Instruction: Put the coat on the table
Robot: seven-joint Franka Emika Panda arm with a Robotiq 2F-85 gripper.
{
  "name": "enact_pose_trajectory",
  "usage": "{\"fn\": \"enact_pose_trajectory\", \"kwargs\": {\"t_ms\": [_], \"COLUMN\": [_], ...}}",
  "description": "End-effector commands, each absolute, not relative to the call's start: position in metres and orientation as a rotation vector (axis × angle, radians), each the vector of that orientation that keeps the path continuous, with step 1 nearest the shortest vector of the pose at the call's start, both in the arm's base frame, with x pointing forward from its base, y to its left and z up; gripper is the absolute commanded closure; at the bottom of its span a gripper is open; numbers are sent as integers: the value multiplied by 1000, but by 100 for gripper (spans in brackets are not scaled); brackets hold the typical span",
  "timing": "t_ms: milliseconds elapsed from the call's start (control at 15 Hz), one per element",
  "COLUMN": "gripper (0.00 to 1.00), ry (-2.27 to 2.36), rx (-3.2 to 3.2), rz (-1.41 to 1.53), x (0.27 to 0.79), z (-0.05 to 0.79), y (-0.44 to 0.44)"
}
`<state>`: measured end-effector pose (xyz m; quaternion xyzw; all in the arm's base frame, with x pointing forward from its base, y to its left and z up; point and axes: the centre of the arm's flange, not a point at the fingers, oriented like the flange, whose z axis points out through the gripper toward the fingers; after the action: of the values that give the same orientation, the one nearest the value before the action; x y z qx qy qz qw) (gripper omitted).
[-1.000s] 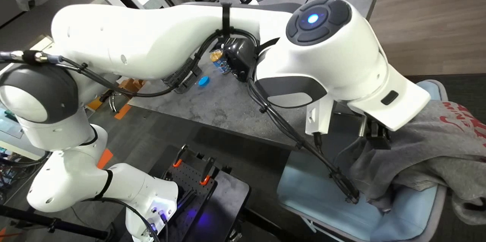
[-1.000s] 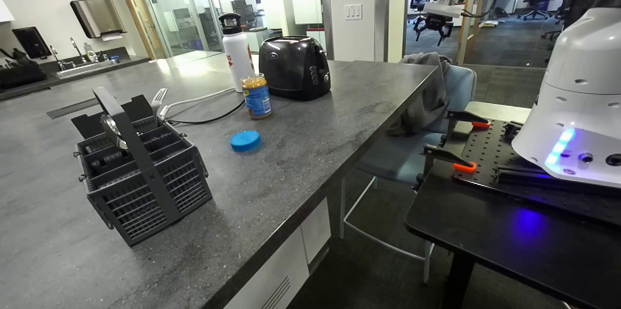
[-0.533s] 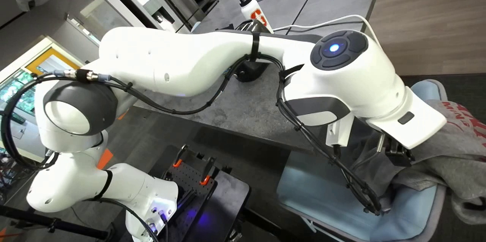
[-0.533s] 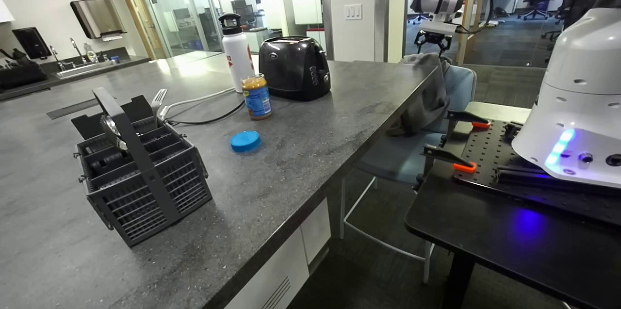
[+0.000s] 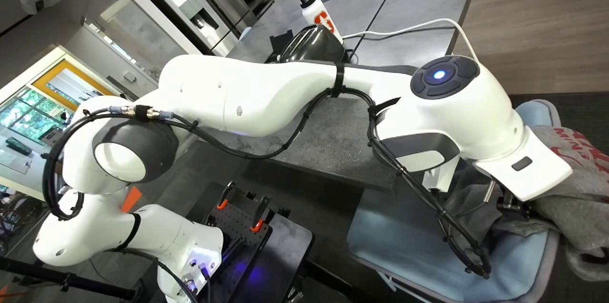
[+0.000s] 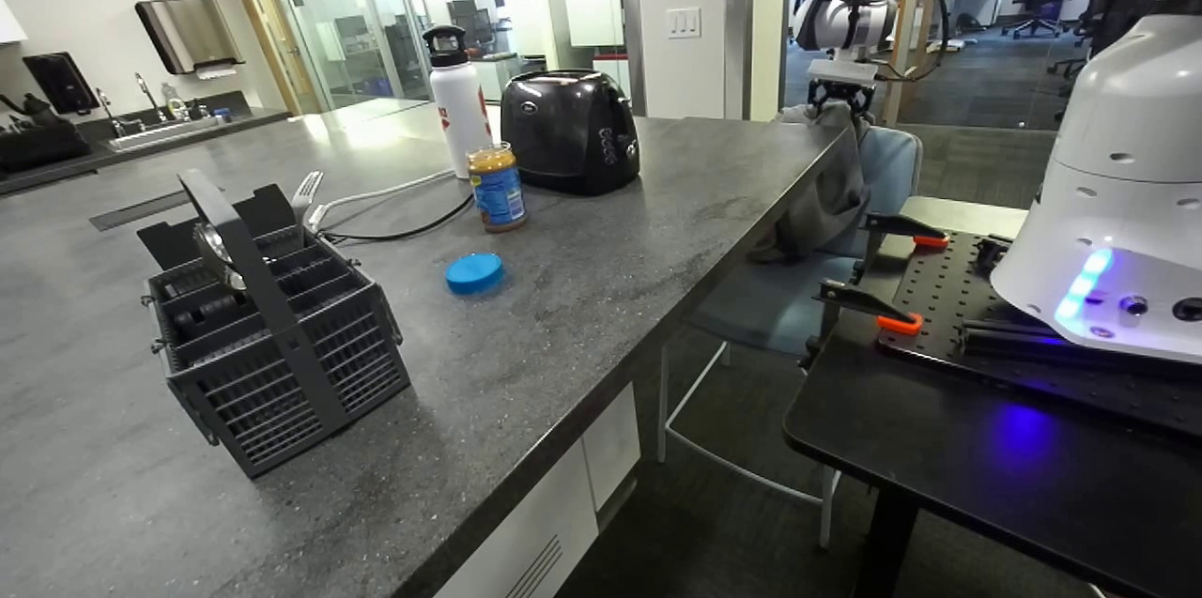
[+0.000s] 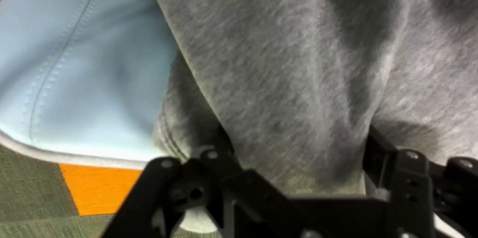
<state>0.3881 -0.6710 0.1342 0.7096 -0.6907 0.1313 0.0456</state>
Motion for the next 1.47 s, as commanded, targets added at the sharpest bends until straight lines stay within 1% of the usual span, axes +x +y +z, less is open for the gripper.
{"fn": "enact_pose_trajectory", "kwargs": {"t_ms": [0, 67, 267, 400, 467, 533, 733, 867, 1400], "gripper": [50, 56, 79, 93, 98, 94, 97, 95, 95], "ry": [-2119, -2120, -2115, -2109, -2103, -2098, -2064, -1984, -1446], "rx": [2124, 2123, 2134, 2140, 2147, 2155, 2231, 2319, 2770], "rz": [419, 424, 439, 444, 447, 448, 489, 565, 812], "x": [399, 400, 401, 400, 399, 397, 389, 385, 394], "z": [134, 137, 144, 149, 152, 156, 183, 214, 312], "y": [-687, -686, -682, -680, -677, -673, -655, -639, -567]}}
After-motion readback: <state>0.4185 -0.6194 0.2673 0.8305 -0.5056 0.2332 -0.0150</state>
